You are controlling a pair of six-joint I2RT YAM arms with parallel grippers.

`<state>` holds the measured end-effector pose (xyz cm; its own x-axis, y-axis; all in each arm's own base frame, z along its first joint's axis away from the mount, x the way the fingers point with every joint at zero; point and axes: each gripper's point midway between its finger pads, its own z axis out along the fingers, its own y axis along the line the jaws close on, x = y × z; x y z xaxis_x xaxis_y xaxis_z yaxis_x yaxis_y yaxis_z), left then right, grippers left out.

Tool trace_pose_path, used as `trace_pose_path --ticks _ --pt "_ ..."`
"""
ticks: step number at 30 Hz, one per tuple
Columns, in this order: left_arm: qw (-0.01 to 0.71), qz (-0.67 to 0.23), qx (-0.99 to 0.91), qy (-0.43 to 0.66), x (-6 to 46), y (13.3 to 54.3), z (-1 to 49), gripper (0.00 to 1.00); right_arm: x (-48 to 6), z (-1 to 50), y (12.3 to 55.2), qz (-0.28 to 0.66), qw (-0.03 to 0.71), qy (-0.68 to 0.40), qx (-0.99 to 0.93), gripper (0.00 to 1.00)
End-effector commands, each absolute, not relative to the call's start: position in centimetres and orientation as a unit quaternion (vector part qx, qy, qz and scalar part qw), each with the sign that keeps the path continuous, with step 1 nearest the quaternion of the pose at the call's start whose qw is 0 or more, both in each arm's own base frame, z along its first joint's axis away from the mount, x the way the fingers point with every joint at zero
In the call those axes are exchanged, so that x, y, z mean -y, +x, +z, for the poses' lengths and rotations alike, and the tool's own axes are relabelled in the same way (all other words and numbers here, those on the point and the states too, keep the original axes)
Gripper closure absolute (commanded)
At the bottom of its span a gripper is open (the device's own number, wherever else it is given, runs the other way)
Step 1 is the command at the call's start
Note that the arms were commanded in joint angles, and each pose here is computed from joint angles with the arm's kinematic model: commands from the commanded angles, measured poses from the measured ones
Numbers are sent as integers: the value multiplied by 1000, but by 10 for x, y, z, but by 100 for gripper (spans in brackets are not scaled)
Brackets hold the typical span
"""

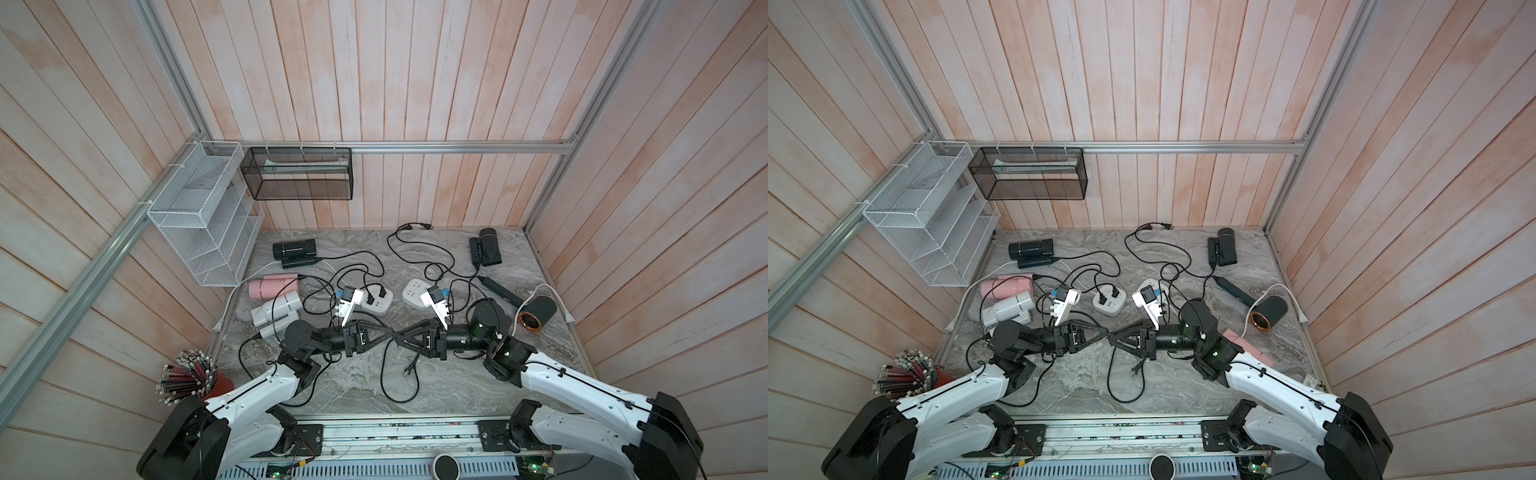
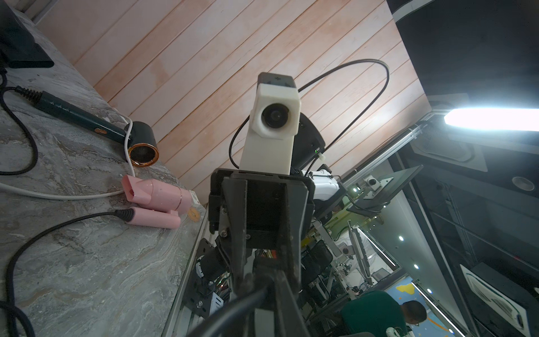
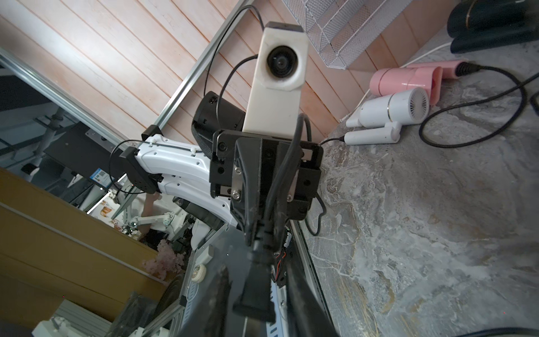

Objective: Charge the blow dryers
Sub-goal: Pick up the plug from the center of the board, then insert the plug into the socket.

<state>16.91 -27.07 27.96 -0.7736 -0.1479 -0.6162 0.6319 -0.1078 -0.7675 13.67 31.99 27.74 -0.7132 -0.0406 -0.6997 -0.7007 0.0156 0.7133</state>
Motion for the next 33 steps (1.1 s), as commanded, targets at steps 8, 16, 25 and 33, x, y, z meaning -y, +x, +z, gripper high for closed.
trace_pose_path --ticks 8,16,25,33 --pt "328 -602 -706 177 263 230 242 89 -293 262 176 555 352 -194 -728 24" --pt "373 -437 -795 195 255 292 212 92 -261 251 206 440 430 -155 -773 7" --pt "407 -239 -853 221 239 345 182 92 -240 242 226 368 477 -133 -787 1" --pt "421 -177 -864 211 245 359 171 92 -227 232 239 323 498 -108 -797 1"
